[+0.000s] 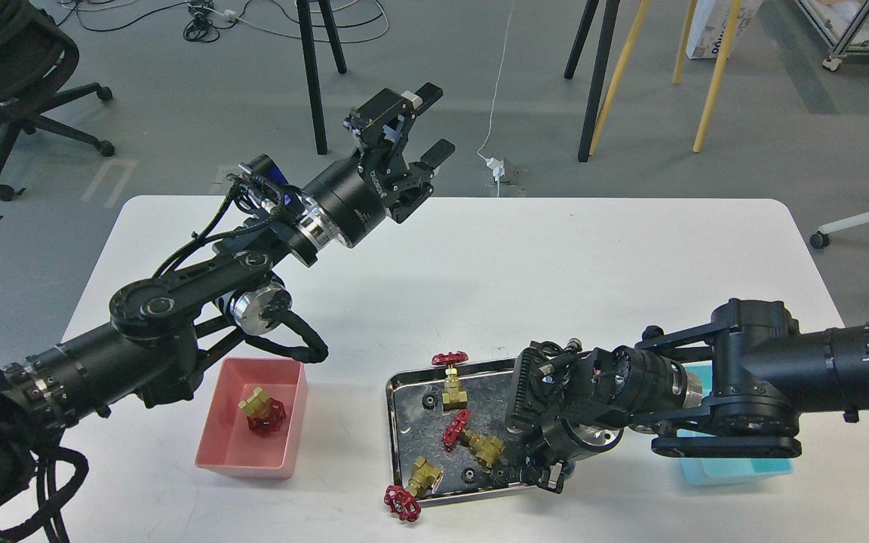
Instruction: Place valve in pink box and gear in blue box
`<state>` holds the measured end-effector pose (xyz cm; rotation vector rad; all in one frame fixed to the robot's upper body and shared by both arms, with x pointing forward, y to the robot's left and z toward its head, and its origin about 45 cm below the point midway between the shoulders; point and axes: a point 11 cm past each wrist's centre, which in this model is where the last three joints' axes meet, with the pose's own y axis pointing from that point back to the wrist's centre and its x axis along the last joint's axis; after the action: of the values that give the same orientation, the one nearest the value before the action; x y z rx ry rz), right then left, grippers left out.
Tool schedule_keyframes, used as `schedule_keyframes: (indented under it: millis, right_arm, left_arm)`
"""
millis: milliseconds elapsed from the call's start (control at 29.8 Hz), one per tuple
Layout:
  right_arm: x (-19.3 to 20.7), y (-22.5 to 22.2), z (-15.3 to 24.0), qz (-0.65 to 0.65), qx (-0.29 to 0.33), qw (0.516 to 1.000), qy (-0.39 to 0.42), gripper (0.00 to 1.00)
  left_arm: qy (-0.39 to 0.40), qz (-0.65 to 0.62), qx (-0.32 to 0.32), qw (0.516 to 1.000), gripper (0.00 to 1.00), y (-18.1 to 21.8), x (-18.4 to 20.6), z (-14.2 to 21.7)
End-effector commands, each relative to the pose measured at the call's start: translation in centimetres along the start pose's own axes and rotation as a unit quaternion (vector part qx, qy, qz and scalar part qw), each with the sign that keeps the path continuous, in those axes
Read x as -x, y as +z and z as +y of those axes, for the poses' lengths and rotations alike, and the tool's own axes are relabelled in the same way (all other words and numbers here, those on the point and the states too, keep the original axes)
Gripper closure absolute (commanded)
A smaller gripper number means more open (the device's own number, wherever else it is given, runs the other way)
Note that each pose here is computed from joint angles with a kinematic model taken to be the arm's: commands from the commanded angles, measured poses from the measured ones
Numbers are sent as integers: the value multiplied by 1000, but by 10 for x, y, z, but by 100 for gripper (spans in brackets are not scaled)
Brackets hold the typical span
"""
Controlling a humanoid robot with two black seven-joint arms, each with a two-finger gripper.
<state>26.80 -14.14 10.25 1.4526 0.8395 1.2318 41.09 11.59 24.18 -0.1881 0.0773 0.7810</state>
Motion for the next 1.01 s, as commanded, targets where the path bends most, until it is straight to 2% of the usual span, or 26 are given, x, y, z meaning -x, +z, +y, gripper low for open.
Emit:
schedule_keyframes:
  millis: [0,134,268,436,570,637,771,871,972]
  right_arm:
    - [-7,7,8,0,8,1000,9,95]
    - [-15,44,39,-16,54,998,31,96]
    - [-14,88,91,-62,112,989,79,96]
    - [70,98,139,-142,149,977,63,95]
    - [136,78,148,-200,154,967,28,95]
    - [157,75,152,-220,168,961,16,95]
    - [168,69,149,-232,168,958,8,95]
    - [171,67,146,-235,167,958,5,86]
    - [170,64,140,-237,159,958,8,53]
  left_arm:
    - [0,0,0,1000,18,0,0,0]
    - [0,0,0,1000,18,0,0,0]
    - [0,0,0,1000,18,0,0,0]
    - [-1,1,0,1000,18,0,0,0]
    - [0,2,0,1000,18,0,0,0]
    - [0,2,0,1000,18,0,0,0]
    - [0,2,0,1000,18,0,0,0]
    - [1,2,0,1000,18,0,0,0]
    - [0,3,0,1000,18,0,0,0]
